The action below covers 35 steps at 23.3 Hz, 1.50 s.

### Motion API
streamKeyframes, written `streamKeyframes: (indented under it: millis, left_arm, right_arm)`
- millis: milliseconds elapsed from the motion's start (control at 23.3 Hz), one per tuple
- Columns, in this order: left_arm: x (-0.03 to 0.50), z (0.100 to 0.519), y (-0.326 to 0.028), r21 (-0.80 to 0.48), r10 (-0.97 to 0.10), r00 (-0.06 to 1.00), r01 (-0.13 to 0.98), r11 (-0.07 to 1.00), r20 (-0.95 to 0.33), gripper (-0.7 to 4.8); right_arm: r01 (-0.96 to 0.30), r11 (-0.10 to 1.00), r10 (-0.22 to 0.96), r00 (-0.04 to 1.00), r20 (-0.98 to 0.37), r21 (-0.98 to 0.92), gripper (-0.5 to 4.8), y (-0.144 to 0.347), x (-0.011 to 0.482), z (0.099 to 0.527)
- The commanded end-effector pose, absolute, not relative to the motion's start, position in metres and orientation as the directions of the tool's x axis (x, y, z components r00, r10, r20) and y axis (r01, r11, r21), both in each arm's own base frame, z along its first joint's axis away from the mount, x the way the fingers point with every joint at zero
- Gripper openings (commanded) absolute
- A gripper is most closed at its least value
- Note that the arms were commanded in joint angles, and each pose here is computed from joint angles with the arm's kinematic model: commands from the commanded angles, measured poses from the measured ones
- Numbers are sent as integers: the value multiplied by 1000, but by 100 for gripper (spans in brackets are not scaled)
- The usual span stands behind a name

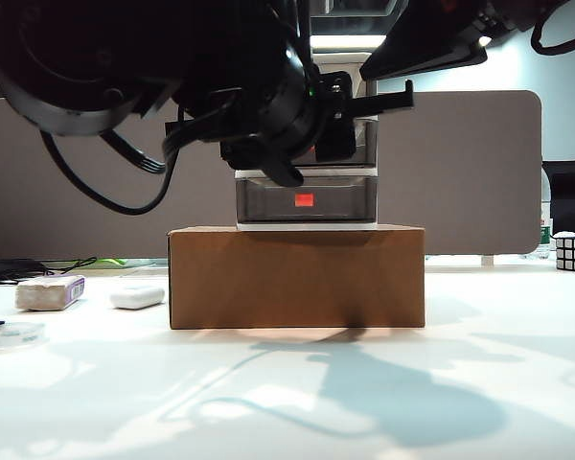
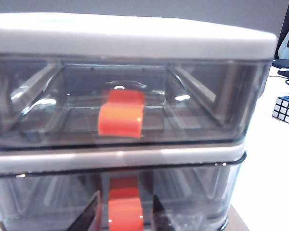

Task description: Open the second layer of the drawer on the table, pick up the transparent tape on the table and put it in, and finally close the drawer.

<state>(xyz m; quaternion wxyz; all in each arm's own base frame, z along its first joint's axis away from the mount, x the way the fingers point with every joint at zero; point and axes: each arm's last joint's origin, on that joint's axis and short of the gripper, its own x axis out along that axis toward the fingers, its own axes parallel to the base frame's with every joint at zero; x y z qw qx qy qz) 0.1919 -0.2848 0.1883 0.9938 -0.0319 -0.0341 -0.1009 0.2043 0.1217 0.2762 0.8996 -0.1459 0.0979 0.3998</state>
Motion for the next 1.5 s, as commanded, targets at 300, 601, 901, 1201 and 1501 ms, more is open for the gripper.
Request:
streamKeyframes:
  millis: [300, 601, 901, 1201, 1501]
  left_arm:
    - [194, 191, -287, -50, -243, 967, 247, 968, 75, 120]
    - [194, 191, -287, -49, -246, 966, 250, 967, 75, 120]
    - [194, 191, -287, -49, -245, 967, 249, 967, 75, 103]
    - [194, 190, -287, -45, -246, 967, 250, 967, 70, 79]
    - [194, 190, -287, -45, -246, 967, 249, 967, 70, 79]
  right_arm:
    - [-743, 638, 700, 669, -250, -202, -5, 122, 205, 282]
    - [-742, 639, 700, 671, -244, -204, -5, 122, 205, 283]
    - [-739, 640, 702, 674, -231, -209, -5, 123, 206, 284]
    - [-725, 658, 710, 687, -156, -203, -5, 130, 220, 282]
    - [-723, 660, 709, 689, -152, -203, -5, 136, 230, 278]
